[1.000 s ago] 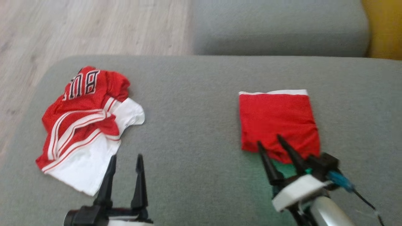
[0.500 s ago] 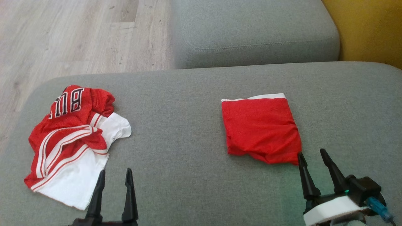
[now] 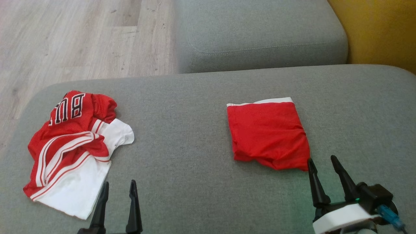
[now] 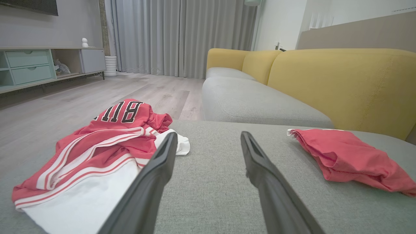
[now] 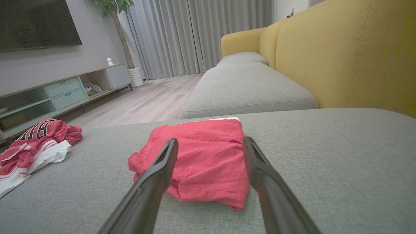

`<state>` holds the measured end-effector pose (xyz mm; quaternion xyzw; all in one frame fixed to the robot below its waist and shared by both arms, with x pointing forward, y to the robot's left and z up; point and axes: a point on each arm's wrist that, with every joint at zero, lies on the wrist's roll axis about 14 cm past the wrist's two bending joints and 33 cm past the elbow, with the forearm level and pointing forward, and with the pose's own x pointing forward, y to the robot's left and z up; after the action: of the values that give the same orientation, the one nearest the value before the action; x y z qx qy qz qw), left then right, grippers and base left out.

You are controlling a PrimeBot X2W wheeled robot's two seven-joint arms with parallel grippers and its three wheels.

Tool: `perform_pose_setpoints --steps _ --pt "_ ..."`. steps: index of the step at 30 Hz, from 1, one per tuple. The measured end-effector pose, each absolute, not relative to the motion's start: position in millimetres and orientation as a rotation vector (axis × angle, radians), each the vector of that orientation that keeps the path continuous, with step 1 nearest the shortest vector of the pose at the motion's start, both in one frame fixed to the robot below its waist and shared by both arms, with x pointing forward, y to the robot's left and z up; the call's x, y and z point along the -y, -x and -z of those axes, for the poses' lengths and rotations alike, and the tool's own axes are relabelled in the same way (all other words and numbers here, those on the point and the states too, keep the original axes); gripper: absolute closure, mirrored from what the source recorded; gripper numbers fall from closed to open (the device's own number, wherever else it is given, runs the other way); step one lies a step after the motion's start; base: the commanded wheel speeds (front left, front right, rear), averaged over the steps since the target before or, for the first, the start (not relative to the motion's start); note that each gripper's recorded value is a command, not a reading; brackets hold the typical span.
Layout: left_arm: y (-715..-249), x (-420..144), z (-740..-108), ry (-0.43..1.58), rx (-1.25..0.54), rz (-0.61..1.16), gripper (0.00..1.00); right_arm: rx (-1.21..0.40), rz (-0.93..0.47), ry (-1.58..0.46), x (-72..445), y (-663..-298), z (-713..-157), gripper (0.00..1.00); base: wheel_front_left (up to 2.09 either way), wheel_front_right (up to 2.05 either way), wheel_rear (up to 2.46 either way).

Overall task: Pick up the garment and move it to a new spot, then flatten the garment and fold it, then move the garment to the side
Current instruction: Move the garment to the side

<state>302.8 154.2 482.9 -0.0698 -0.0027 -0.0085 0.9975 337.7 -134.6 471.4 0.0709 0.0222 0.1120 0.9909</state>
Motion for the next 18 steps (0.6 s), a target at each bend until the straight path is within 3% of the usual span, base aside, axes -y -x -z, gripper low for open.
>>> perform_pose_setpoints --steps 18 --pt "-305.6 -150.8 -477.9 0.138 -0.014 0.028 0.0 -0.071 -0.201 -0.146 141.1 -336.1 -462.8 0.0 0.0 0.0 0.0"
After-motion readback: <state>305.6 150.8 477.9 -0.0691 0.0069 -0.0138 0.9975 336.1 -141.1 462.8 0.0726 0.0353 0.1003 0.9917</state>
